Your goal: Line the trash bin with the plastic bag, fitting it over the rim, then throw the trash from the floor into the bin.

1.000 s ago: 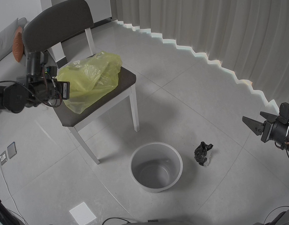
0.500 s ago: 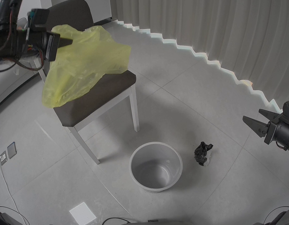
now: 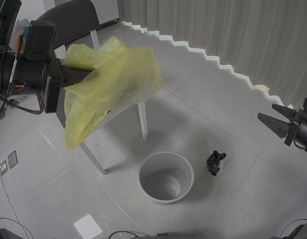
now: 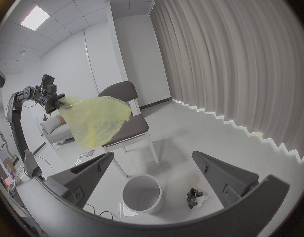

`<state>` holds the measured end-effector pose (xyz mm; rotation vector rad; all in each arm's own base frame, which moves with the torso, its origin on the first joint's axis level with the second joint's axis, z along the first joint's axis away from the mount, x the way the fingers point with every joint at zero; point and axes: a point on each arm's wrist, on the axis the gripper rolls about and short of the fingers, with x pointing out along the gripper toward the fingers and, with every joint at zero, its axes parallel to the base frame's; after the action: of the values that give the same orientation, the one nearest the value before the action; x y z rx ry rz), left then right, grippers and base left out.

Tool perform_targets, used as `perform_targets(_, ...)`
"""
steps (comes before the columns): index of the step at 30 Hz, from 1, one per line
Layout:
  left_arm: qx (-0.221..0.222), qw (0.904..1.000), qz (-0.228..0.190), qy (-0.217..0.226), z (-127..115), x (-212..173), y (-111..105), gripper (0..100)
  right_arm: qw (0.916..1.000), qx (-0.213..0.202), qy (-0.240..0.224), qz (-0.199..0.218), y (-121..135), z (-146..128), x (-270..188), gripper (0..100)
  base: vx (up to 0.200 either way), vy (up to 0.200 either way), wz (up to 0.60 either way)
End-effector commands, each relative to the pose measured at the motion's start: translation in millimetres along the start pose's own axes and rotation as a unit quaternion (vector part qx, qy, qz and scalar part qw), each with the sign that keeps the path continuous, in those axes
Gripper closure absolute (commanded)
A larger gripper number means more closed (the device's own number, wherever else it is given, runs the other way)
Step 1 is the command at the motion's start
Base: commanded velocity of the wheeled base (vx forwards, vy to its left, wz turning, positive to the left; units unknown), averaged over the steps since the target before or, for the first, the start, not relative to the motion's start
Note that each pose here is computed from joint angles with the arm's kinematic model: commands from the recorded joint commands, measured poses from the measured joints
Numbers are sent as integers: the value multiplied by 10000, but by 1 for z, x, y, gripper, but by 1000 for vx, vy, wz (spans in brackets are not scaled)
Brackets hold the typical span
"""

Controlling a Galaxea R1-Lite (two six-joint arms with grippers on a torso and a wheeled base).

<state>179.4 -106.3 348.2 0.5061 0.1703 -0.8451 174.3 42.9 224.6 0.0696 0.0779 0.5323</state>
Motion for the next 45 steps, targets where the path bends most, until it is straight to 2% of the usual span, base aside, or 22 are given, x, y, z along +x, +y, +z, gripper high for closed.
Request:
perform_targets(1, 78, 9998, -187, -62, 0, -2, -11, 100, 10000, 19, 54, 15, -5, 6, 17, 0, 0, 0, 0)
perform_targets(8, 158, 9987, -484, -80, 3, 5, -22, 100, 9997, 101, 220, 3, -17, 18, 54, 0, 0, 0, 0)
perform_targets(15, 163, 9970, -752, 102, -8, 12, -34, 100, 9989, 381, 256, -6, -29, 42, 92, 0, 0, 0, 0)
perform_targets(23, 242, 9954, -929, -17, -3, 15, -42, 100, 9975, 479, 513, 105, -33, 57, 136, 0, 0, 0, 0)
perform_targets(26, 250, 9950, -971, 7, -5, 16, -44, 100, 9949, 544, 813, 243, -26, 50, 152, 0, 0, 0, 0)
perform_targets(34, 258, 9951, -951, -34, -4, 14, -44, 100, 9849, 686, 1541, 400, -15, 5, 176, 0, 0, 0, 0)
perform_targets(39, 277, 9952, -928, -129, -2, 16, -44, 100, 9796, 719, 1804, 520, -8, -13, 188, 0, 0, 0, 0)
perform_targets(45, 262, 9956, -891, -88, -4, 17, -43, 100, 9729, 795, 2089, 598, -5, -27, 178, 0, 0, 0, 0)
